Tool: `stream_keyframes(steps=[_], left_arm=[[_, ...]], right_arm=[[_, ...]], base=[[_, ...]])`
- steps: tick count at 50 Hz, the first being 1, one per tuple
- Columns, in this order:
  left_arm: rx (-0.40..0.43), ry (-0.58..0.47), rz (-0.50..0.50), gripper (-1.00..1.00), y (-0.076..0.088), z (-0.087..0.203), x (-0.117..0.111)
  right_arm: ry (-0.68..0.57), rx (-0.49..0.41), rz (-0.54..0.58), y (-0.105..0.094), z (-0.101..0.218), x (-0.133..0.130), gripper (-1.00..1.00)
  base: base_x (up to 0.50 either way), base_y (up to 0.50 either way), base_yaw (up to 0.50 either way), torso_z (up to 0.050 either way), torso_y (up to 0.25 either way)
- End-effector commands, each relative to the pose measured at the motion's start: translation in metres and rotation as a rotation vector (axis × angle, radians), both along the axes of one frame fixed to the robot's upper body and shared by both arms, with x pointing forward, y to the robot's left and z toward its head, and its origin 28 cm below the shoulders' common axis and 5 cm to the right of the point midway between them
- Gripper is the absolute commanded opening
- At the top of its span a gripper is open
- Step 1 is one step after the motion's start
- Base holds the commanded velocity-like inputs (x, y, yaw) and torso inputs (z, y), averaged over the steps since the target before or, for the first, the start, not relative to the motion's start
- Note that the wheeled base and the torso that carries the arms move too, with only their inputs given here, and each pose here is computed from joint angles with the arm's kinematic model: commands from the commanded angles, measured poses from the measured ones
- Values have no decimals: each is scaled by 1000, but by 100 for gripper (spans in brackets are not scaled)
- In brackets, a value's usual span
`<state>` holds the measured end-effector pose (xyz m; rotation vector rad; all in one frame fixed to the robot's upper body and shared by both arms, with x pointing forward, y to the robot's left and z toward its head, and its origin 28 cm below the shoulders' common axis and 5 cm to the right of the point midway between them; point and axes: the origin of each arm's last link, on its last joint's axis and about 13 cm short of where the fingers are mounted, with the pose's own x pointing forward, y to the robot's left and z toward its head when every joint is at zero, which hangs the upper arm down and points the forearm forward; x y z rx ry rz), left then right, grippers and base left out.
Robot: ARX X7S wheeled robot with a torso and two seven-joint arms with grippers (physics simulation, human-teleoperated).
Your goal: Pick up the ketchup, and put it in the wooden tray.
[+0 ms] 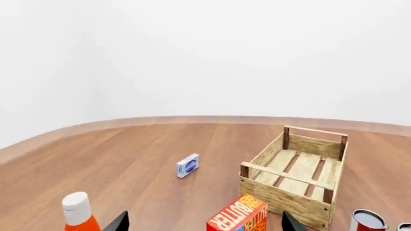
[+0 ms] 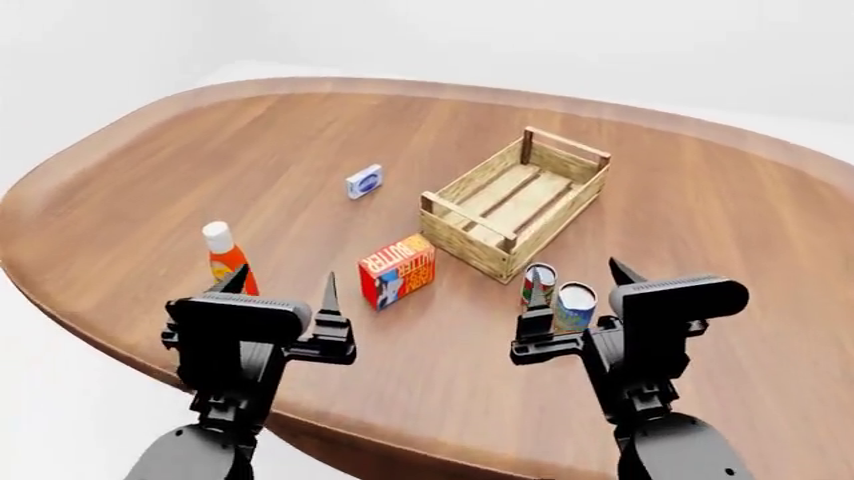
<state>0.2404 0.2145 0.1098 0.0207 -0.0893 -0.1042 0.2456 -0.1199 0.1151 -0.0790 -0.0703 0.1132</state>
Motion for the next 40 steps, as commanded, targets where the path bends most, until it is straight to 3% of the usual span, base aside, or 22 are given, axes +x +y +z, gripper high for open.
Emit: stream_keyframes(steps=[1,7,40], left_arm=[[52,-24,-36,100,3,23,14],[53,-21,-35,100,6,34,22],[28,-32,-42,100,9,36,21]], right_arm=[[19,-19,6,-1,17,9,100],[10,-38,31,3,26,16,100],[17,-25,49,8,17,15,100]], base=[[481,137,0,0,0],[481,137,0,0,0],[481,137,0,0,1]])
